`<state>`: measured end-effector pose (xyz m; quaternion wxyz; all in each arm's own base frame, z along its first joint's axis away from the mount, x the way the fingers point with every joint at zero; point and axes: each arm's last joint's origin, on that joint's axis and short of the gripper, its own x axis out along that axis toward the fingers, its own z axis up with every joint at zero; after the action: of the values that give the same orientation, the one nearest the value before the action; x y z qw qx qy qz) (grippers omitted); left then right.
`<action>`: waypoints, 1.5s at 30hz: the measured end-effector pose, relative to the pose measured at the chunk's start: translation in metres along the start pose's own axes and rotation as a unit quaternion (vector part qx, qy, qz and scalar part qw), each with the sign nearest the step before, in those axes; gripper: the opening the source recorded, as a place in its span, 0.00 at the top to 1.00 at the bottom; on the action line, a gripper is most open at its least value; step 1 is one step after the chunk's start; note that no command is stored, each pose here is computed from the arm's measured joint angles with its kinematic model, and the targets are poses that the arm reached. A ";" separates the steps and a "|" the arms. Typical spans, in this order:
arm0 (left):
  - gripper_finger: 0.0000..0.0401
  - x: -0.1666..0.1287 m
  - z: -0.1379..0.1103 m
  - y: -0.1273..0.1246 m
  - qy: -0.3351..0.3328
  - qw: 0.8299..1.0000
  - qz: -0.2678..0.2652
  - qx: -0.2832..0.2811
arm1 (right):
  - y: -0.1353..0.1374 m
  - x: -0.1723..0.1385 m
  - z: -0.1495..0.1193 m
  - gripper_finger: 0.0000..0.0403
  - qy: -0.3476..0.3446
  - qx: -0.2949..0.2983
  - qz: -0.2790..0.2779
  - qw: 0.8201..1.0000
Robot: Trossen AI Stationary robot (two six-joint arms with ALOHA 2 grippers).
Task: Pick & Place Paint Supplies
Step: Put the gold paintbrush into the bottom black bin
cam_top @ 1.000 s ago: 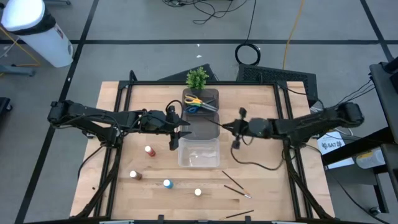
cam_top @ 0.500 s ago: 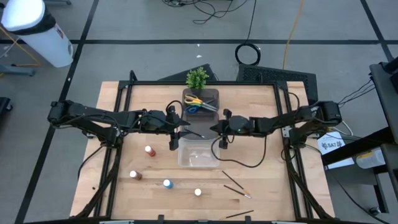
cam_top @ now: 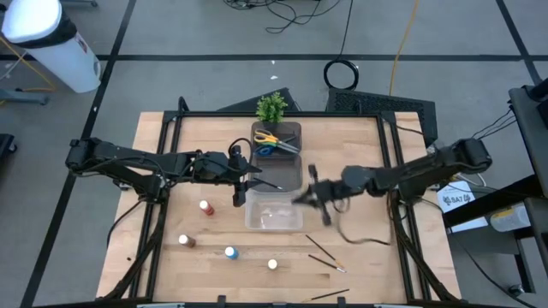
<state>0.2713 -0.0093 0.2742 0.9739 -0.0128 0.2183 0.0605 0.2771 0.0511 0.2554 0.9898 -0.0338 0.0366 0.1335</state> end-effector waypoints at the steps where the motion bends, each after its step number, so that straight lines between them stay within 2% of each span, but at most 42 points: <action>1: 0.53 0.000 0.000 0.000 0.000 1.000 0.000 -0.004 | 0.008 0.000 0.003 1.00 -0.013 -0.002 0.036 0.999; 4: 0.53 0.000 0.000 -0.001 0.001 1.000 -0.011 -0.007 | 0.037 -0.001 0.007 1.00 -0.027 -0.007 0.126 0.992; 6: 0.53 0.000 0.000 -0.001 0.002 1.000 -0.016 -0.007 | 0.059 -0.003 0.007 1.00 -0.022 -0.009 0.152 0.988; 8: 0.53 0.000 0.000 -0.002 0.002 1.000 -0.017 -0.006 | 0.080 -0.002 0.006 1.00 0.018 -0.004 0.134 0.991; 10: 0.53 0.000 0.000 -0.002 0.001 1.000 -0.017 -0.006 | 0.100 0.001 0.009 1.00 0.081 -0.005 0.088 0.993; 12: 0.53 0.000 0.001 -0.001 -0.004 1.000 -0.011 -0.001 | 0.119 0.008 0.020 1.00 0.126 -0.013 0.035 0.991; 14: 0.53 0.000 0.002 0.001 -0.009 1.000 -0.002 0.007 | 0.139 0.017 0.033 1.00 0.152 -0.013 0.019 0.988; 18: 0.53 0.001 0.004 0.005 -0.018 1.000 0.004 0.013 | 0.183 0.036 0.040 1.00 0.201 0.005 0.063 0.978; 20: 0.53 0.001 0.004 0.005 -0.017 1.000 0.004 0.013 | 0.201 0.043 0.032 1.00 0.240 0.023 0.099 0.965; 22: 0.53 0.001 0.004 0.005 -0.018 1.000 0.004 0.016 | 0.215 0.047 0.017 1.00 0.285 0.066 0.129 0.948; 24: 0.53 0.001 0.004 0.005 -0.017 1.000 0.004 0.021 | 0.223 0.053 -0.001 1.00 0.329 0.125 0.139 0.926; 28: 0.53 0.001 0.003 0.005 -0.015 0.999 0.004 0.038 | 0.235 0.064 -0.036 1.00 0.392 0.212 0.114 0.888; 37: 0.53 0.001 0.002 0.005 -0.008 0.999 0.003 0.043 | 0.237 0.079 -0.077 1.00 0.476 0.319 0.100 0.814; 40: 0.53 0.001 0.000 0.005 0.000 0.999 0.004 0.045 | 0.234 0.082 -0.081 1.00 0.487 0.339 0.093 0.800; 45: 0.53 0.001 -0.001 0.005 0.006 0.999 0.004 0.046 | 0.235 0.081 -0.081 1.00 0.495 0.356 0.093 0.787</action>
<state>0.2710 -0.0045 0.2733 0.9719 0.0323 0.2267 0.0540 0.2874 0.2918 0.1545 0.7607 0.2634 0.5693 0.1671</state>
